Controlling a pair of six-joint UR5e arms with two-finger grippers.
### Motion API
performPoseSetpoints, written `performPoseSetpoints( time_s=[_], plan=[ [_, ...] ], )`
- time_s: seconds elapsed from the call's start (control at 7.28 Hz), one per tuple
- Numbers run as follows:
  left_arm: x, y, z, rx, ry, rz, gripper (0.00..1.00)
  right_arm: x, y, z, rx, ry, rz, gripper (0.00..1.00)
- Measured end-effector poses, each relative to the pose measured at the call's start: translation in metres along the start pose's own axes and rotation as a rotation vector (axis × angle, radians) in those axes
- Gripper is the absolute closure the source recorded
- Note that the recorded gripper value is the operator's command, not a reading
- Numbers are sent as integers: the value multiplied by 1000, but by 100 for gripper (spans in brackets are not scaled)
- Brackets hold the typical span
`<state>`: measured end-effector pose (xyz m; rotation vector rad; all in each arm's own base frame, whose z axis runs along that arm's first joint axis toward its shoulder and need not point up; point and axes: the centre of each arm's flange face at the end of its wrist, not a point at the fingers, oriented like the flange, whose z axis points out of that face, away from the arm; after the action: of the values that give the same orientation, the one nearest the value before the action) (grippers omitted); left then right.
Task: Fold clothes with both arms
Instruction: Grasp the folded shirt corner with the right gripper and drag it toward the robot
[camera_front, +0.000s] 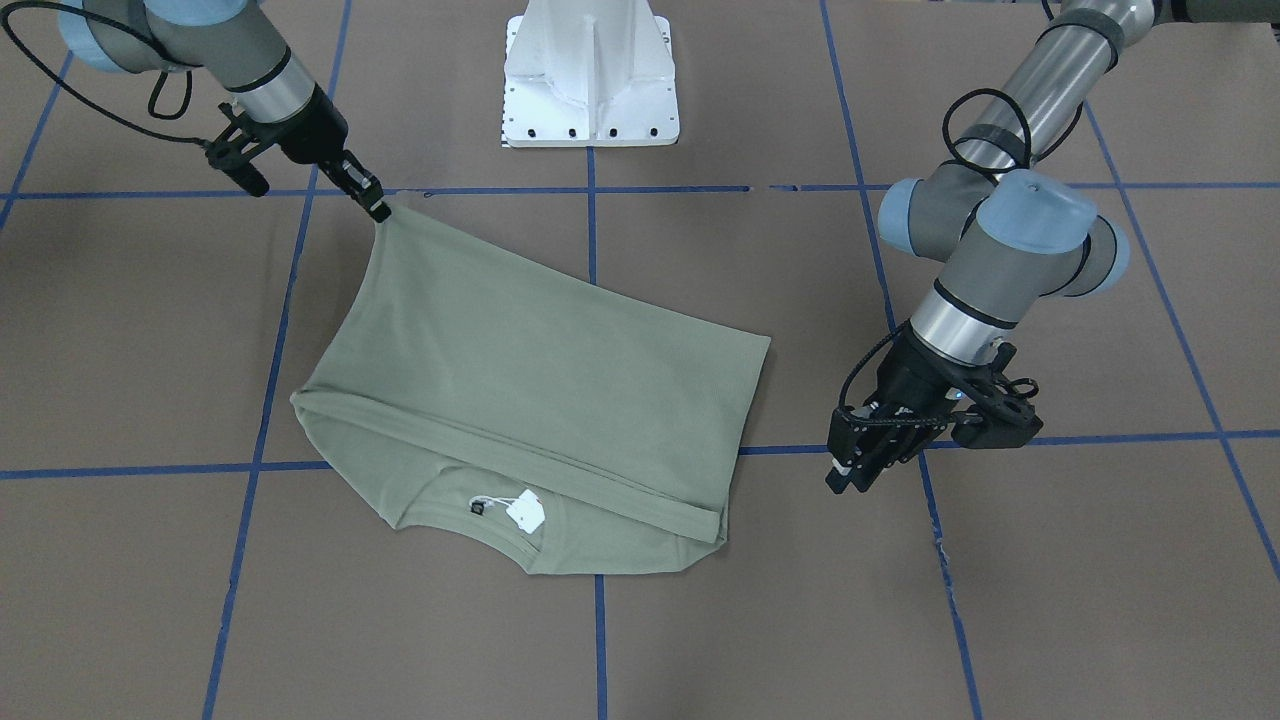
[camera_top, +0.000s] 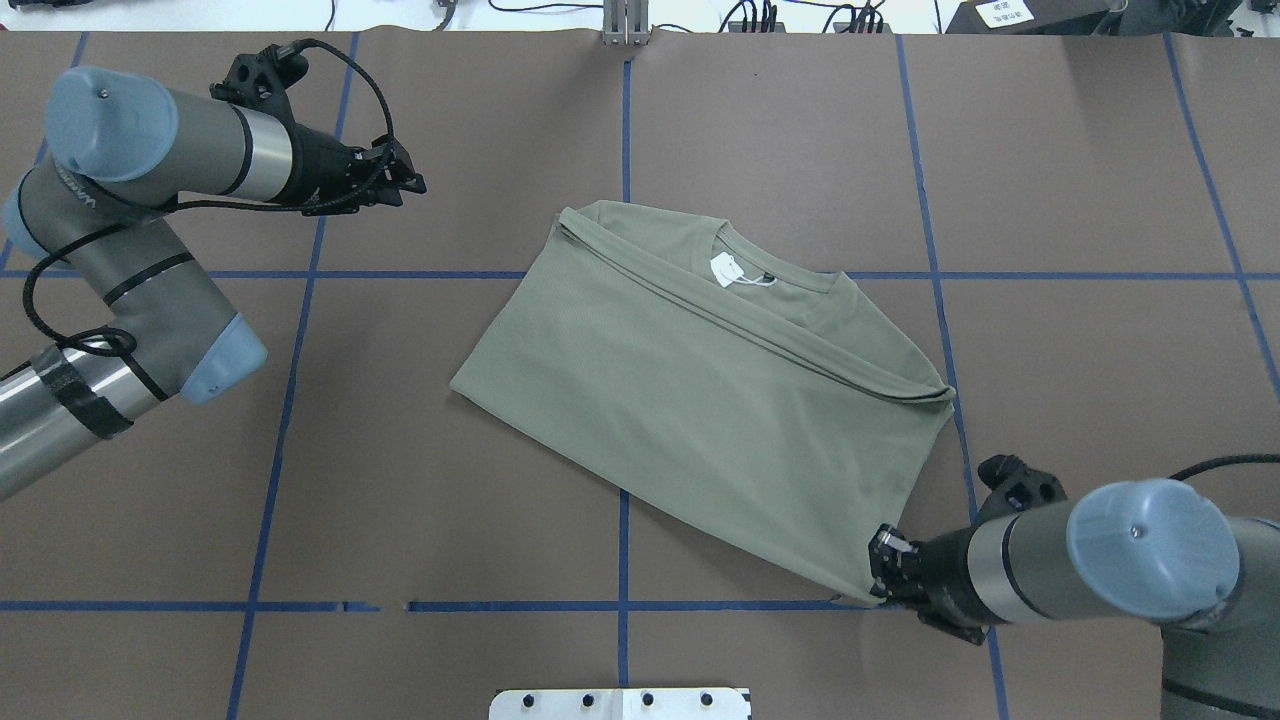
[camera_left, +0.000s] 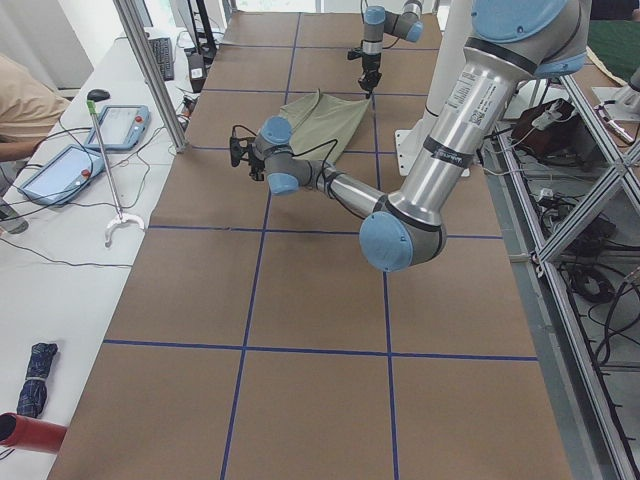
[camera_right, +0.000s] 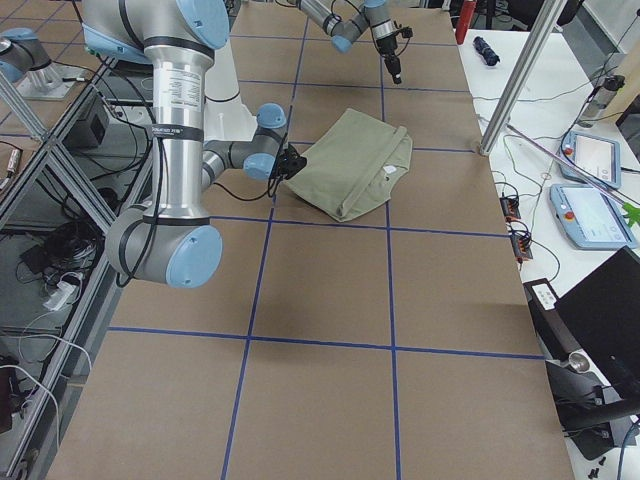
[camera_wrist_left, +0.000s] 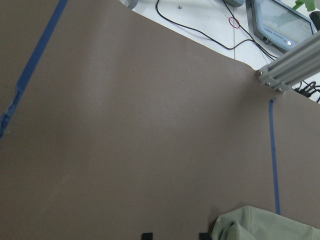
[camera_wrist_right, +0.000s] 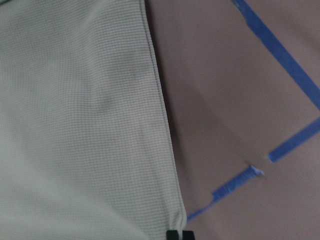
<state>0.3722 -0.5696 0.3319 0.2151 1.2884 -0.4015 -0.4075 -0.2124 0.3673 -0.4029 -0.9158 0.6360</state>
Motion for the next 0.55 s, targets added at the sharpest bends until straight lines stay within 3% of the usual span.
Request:
performPoseSetpoints(
  time_s=[0.14,0.27,0.41,0.55],
  plan=[
    [8,19,-14,-63,33,-72,47,15,28,10,-37,53,-28,99],
    [20,41,-24,-108,60,-119,40,25,48,14,-68,81,-52,57],
    [28,65,-27,-148,77,-141,36,31,63,13,-93,94,-71,1],
    [34,88,-24,-183,85,-155,34,34,73,11,-111,99,-85,0]
  ],
)
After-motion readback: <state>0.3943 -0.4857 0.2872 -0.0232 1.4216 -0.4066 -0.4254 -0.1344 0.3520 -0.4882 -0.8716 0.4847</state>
